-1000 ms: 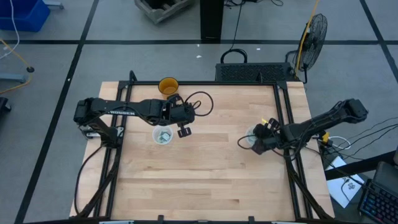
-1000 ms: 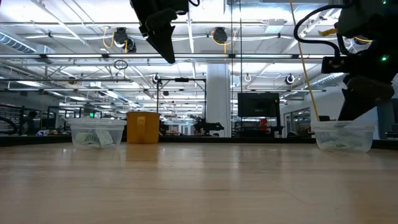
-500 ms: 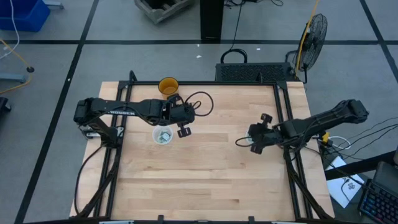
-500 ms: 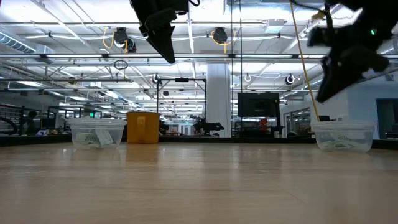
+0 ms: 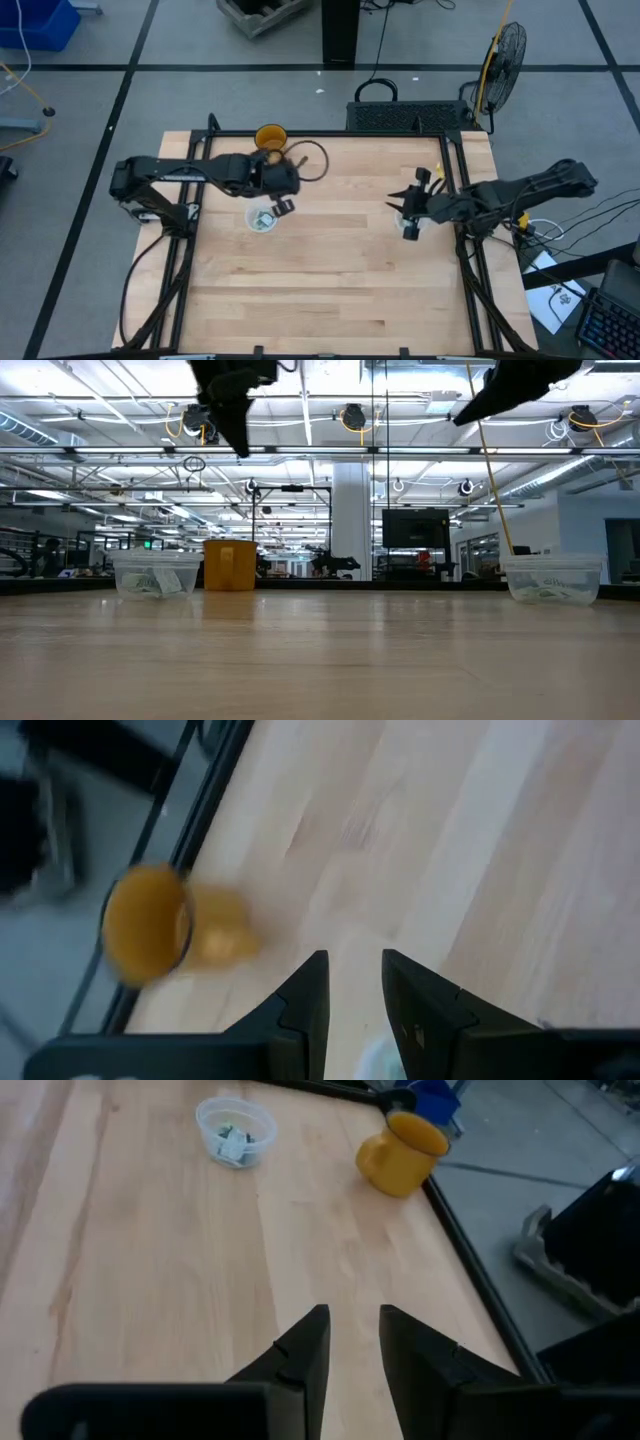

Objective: Pick and place items into bin
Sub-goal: Return to Home Position

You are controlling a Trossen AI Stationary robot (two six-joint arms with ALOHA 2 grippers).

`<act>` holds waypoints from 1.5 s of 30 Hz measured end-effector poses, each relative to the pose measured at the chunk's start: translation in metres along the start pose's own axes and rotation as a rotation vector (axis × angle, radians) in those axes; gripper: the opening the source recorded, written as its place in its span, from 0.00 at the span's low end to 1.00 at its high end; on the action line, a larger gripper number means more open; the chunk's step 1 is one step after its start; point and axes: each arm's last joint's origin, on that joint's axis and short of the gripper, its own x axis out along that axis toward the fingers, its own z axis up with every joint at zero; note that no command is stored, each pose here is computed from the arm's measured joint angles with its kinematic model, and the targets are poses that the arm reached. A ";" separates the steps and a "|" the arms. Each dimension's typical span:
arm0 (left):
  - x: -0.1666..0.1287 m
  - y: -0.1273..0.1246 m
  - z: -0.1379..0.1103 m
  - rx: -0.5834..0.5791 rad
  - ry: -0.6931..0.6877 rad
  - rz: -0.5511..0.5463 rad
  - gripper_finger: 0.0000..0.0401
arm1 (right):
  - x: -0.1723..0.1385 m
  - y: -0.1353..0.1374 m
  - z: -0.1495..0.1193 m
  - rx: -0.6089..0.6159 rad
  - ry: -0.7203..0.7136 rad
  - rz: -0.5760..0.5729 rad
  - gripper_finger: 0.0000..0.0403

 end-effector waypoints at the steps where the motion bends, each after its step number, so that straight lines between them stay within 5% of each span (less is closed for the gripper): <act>1: -0.005 0.004 -0.005 -0.022 0.021 0.010 0.25 | -0.002 -0.001 0.000 -0.009 -0.006 0.000 0.21; 9: -0.075 0.046 -0.048 -0.217 -0.068 0.135 0.25 | -0.033 -0.022 -0.011 0.035 -0.042 -0.002 0.21; 19: -0.147 0.103 -0.124 -0.418 -0.321 -0.013 0.25 | -0.080 -0.054 -0.041 0.265 -0.179 0.020 0.21; 26: -0.123 0.106 -0.176 -0.492 -0.468 -0.071 0.25 | -0.066 -0.046 -0.071 0.274 -0.248 0.024 0.21; 36: -0.052 0.076 -0.216 -0.378 -0.700 -0.275 0.25 | -0.066 -0.044 -0.073 0.302 -0.349 0.122 0.21; 45: -0.055 0.084 -0.250 -0.370 -0.924 -0.379 0.25 | -0.050 -0.031 -0.080 0.306 -0.442 0.191 0.21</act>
